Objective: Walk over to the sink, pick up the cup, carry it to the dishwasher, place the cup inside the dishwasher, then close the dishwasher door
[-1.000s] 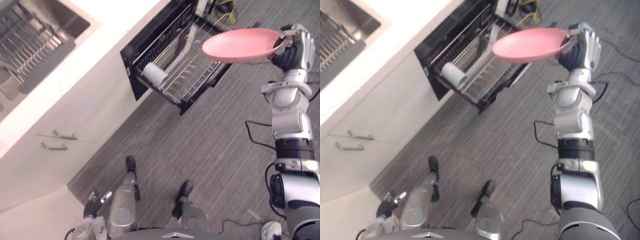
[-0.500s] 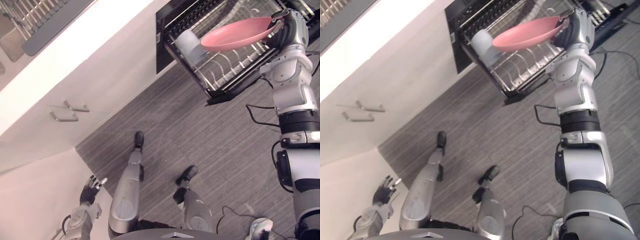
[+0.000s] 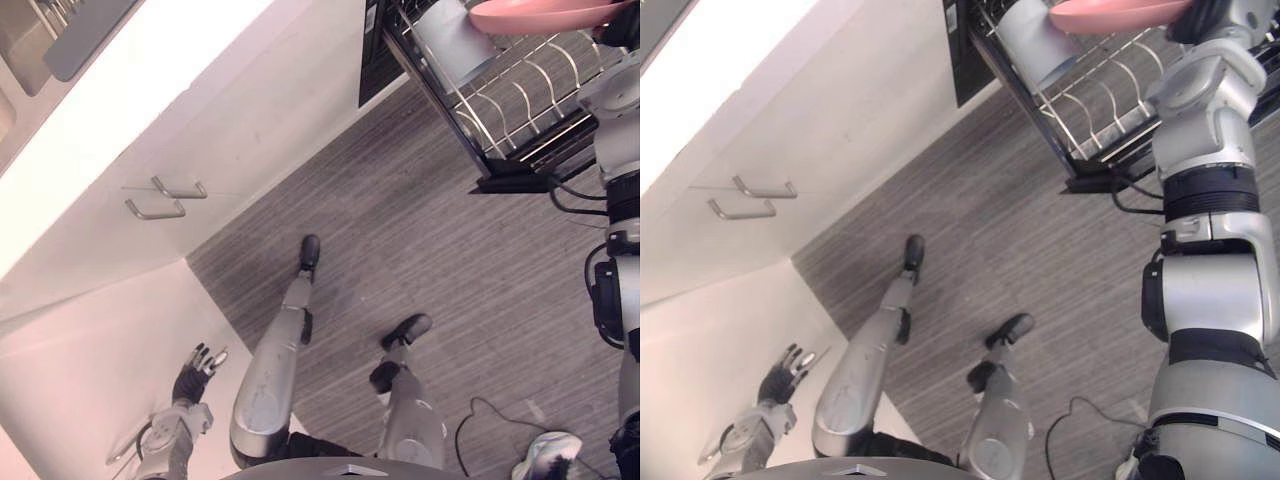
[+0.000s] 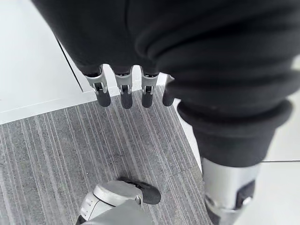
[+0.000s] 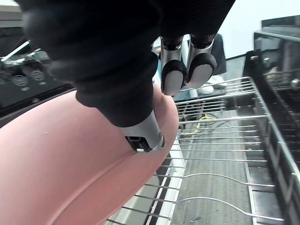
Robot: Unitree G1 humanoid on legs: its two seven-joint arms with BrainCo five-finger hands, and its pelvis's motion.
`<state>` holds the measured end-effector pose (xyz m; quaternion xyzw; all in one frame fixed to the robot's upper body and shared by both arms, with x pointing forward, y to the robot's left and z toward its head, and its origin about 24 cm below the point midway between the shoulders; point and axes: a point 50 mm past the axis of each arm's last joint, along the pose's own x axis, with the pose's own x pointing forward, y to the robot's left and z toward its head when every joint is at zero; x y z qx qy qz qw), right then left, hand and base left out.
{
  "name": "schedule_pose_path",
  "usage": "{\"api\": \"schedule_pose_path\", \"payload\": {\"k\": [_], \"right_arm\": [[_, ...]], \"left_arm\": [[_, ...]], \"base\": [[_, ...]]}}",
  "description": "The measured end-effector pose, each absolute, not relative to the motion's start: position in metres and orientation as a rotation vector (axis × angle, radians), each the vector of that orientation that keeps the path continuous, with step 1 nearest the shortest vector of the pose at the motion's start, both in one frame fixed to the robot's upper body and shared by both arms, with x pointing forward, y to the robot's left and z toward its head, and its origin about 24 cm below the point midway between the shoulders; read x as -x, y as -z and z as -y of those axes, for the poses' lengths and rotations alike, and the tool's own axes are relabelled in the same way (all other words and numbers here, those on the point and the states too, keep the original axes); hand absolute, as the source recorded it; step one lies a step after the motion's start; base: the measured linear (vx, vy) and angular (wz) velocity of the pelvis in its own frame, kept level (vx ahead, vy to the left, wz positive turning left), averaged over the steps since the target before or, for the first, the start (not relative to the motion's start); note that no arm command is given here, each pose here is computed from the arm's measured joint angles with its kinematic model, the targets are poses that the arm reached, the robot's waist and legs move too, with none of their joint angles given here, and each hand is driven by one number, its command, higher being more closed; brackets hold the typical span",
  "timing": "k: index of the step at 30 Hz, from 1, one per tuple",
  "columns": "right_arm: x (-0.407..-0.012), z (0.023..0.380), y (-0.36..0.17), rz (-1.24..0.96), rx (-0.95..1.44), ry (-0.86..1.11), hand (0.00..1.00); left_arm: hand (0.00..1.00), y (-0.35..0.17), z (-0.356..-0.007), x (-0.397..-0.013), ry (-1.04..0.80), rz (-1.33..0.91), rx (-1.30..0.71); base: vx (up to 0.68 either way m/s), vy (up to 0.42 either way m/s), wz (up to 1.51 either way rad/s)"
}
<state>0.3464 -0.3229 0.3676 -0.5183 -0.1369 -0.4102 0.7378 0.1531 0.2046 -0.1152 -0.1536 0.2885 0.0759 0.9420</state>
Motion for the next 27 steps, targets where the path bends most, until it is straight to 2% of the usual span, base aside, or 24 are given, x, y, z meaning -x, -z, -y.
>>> {"api": "schedule_pose_path", "payload": {"k": [5,6,13,22,27], "right_arm": [[-0.339,0.339,-0.370,0.236,1.118,0.967,1.00],[-0.336,0.342,-0.372,0.231,1.116,0.997,0.00],[-0.335,0.346,-0.373,0.211,1.063,0.970,0.00],[-0.349,0.339,-0.352,0.234,0.730,0.691,0.00],[-0.350,0.321,-0.354,0.398,0.583,0.546,0.00]], "left_arm": [[0.00,0.116,-0.193,-0.154,-0.094,-0.593,0.335],[0.00,0.116,-0.189,-0.154,-0.072,-0.595,0.342],[0.00,0.117,-0.179,-0.153,-0.013,-0.603,0.366],[0.00,0.118,-0.175,-0.153,-0.003,-0.609,0.366],[0.00,0.118,-0.175,-0.153,-0.013,-0.607,0.360]], "base": [[0.01,0.059,-0.12],[0.01,0.057,0.06],[0.03,0.053,0.02],[0.03,0.041,0.02],[0.00,0.020,0.05]]}}
